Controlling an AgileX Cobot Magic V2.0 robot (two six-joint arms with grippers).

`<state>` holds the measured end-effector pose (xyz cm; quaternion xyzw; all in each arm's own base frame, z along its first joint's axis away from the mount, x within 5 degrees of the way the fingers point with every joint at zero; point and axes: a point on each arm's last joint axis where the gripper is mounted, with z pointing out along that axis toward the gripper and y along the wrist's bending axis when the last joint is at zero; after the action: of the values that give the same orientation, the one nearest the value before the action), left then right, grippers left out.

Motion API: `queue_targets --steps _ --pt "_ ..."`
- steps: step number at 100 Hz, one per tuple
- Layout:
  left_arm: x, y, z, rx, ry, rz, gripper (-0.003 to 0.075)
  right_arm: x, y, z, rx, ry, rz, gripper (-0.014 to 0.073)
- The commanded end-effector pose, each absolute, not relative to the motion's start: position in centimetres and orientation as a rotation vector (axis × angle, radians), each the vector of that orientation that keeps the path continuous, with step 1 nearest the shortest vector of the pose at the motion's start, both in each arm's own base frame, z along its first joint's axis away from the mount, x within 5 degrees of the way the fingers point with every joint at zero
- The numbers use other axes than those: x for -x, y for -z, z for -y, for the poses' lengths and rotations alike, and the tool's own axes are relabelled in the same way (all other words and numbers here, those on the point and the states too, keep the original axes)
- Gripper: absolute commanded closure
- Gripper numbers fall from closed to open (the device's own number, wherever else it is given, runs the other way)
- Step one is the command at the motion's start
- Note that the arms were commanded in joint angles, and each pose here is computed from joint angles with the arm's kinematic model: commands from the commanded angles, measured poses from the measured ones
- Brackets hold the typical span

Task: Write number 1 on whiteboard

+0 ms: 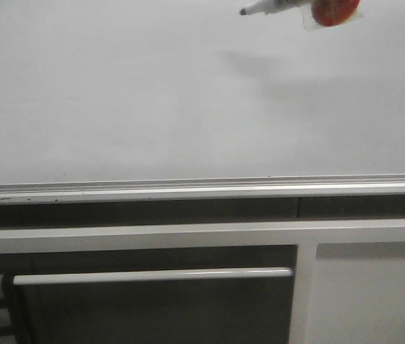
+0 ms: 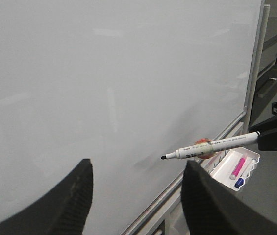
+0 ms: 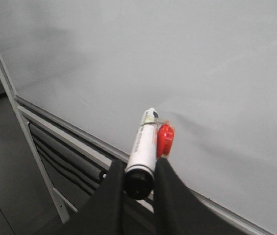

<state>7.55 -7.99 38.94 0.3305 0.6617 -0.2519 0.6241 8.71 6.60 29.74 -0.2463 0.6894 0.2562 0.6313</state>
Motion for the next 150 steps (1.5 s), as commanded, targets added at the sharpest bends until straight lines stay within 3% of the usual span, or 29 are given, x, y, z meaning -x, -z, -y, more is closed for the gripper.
queue_targets --steps 1,150 --pt "-7.7 -40.2 7.8 -0.683 0.601 -1.462 0.0353 -9.1 -31.3 -6.7 0.542 -0.606 -1.539 0.0638" --pt "-7.7 -40.4 7.8 -0.676 0.59 -1.448 0.0353 -13.5 -29.0 -7.2 0.508 -0.525 -1.73 0.0638"
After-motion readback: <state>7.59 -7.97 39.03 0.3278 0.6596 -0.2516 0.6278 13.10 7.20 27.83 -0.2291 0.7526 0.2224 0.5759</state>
